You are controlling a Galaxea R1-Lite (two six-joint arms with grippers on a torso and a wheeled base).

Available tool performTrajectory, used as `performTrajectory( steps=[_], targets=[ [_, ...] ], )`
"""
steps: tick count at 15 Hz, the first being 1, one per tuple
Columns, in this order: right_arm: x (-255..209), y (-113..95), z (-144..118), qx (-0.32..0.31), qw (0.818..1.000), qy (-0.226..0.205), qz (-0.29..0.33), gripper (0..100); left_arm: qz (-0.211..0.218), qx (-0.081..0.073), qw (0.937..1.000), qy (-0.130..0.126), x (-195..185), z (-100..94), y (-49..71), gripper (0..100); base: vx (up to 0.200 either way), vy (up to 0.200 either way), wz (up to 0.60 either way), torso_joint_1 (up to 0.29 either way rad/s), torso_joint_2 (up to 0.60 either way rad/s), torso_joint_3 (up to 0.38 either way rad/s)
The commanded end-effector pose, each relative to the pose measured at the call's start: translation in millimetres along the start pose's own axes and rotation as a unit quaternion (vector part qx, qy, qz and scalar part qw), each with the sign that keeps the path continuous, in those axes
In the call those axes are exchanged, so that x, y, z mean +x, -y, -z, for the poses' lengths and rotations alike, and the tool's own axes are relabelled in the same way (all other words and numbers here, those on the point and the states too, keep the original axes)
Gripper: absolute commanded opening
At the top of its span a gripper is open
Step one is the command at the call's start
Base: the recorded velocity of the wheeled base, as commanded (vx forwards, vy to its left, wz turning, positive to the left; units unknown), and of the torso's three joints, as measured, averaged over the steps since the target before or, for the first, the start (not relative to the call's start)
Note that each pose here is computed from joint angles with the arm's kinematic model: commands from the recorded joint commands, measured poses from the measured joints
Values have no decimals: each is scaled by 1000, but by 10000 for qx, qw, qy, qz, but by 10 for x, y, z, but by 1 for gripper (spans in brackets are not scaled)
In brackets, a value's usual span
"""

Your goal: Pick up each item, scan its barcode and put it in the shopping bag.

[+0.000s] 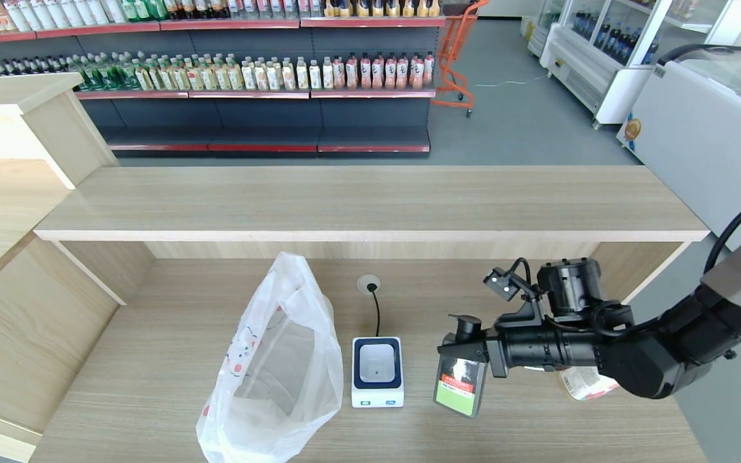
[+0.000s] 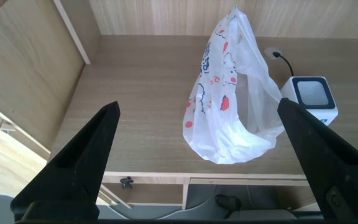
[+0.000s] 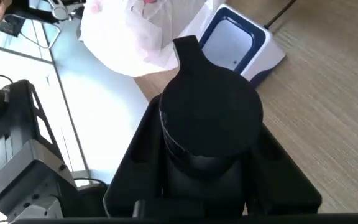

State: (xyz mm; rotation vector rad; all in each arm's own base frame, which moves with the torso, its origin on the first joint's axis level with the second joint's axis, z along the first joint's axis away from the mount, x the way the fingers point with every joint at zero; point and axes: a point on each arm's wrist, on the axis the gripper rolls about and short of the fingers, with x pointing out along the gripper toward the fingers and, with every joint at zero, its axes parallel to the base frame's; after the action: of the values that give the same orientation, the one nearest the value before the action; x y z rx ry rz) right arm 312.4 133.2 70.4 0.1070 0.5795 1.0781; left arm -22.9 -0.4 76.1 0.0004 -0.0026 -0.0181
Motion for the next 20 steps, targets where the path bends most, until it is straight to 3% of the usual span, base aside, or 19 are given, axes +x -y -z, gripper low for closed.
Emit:
performTrajectory(
  steps=[1, 5, 14, 20],
  targets=[
    [231, 105, 29, 38, 9999, -94, -65, 0, 2, -2, 10000, 3, 0, 0, 0, 100, 0, 0, 0, 0, 0, 0],
    [483, 199, 19, -47, 9999, -112, -121, 0, 2, -2, 10000, 3, 0, 0, 0, 100, 0, 0, 0, 0, 0, 0],
    [1027, 185, -144, -312, 9993, 62, -205, 0, 2, -2, 10000, 3, 0, 0, 0, 100, 0, 0, 0, 0, 0, 0],
    [1271, 246, 2, -379, 9993, -56, -6, 0, -6, -2, 10000, 3, 0, 0, 0, 100, 0, 0, 0, 0, 0, 0]
  ],
)
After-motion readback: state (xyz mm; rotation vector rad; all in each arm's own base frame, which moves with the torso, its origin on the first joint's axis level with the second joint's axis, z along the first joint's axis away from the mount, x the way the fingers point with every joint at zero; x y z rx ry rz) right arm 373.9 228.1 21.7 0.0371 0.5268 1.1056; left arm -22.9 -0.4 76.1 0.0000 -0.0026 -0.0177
